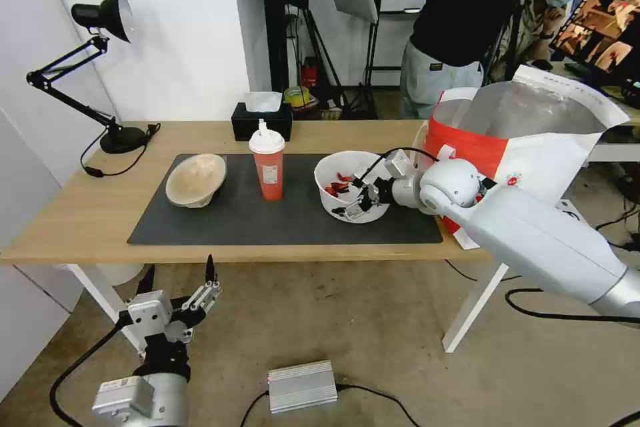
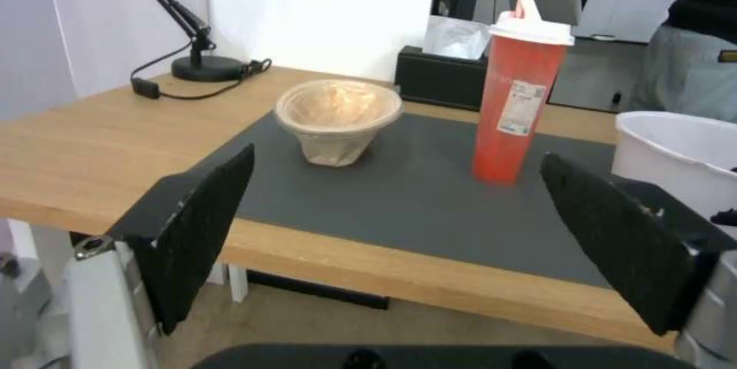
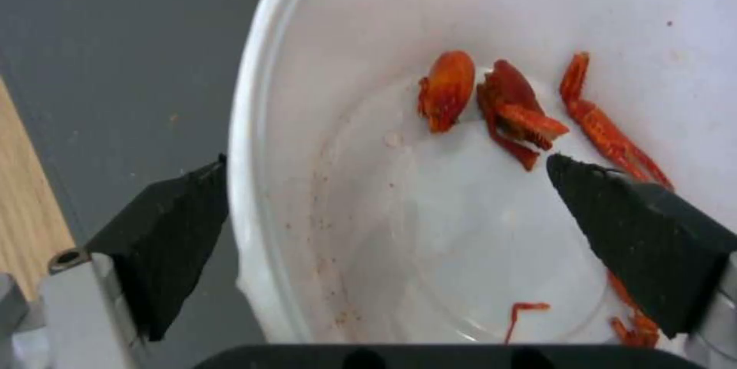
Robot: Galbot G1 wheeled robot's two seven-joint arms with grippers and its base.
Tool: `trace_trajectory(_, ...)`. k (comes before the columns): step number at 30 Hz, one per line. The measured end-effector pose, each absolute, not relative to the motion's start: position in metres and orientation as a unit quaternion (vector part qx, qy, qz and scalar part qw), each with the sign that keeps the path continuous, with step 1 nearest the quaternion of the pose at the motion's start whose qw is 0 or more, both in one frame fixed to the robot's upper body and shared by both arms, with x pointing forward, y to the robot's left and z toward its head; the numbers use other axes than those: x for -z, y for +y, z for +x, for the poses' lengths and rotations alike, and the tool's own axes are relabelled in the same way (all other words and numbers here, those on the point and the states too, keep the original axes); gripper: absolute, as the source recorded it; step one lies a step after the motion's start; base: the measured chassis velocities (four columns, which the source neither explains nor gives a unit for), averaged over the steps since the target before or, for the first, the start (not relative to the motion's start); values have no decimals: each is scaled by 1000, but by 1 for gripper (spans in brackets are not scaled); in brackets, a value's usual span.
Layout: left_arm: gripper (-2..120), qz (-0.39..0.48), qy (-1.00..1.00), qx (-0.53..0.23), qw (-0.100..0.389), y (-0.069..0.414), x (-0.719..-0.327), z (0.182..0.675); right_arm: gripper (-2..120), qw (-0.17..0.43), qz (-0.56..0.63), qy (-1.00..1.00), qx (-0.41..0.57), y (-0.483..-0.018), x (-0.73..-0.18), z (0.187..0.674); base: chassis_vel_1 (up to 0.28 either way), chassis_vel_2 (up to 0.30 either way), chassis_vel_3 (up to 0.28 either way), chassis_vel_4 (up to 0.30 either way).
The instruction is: Pick up the trash from the table and place it into the takeout bag.
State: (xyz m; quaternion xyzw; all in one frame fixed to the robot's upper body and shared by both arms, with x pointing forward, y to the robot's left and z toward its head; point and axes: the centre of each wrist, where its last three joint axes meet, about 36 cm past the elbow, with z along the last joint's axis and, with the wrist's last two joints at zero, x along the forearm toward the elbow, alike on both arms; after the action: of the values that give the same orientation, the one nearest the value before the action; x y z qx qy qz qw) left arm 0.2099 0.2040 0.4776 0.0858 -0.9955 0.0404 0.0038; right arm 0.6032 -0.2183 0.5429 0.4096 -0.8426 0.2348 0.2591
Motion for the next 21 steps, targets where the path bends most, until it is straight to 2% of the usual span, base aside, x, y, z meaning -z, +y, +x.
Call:
trace_trajectory(17,100,85,-996,-39,4,204,-476,210,100,267,412,-838,-237,-217,-532,604,0,0,0,0)
trace_trajectory(19,100,85,-996,-39,4,204,-476,210,99,268,414,-837,-238,-217,-531,604,0,0,0,0)
trace_trajectory(21,100,85,-996,-39,4,204,-476,210,90,269,415,-836,-239,-217,-530,604,0,0,0,0)
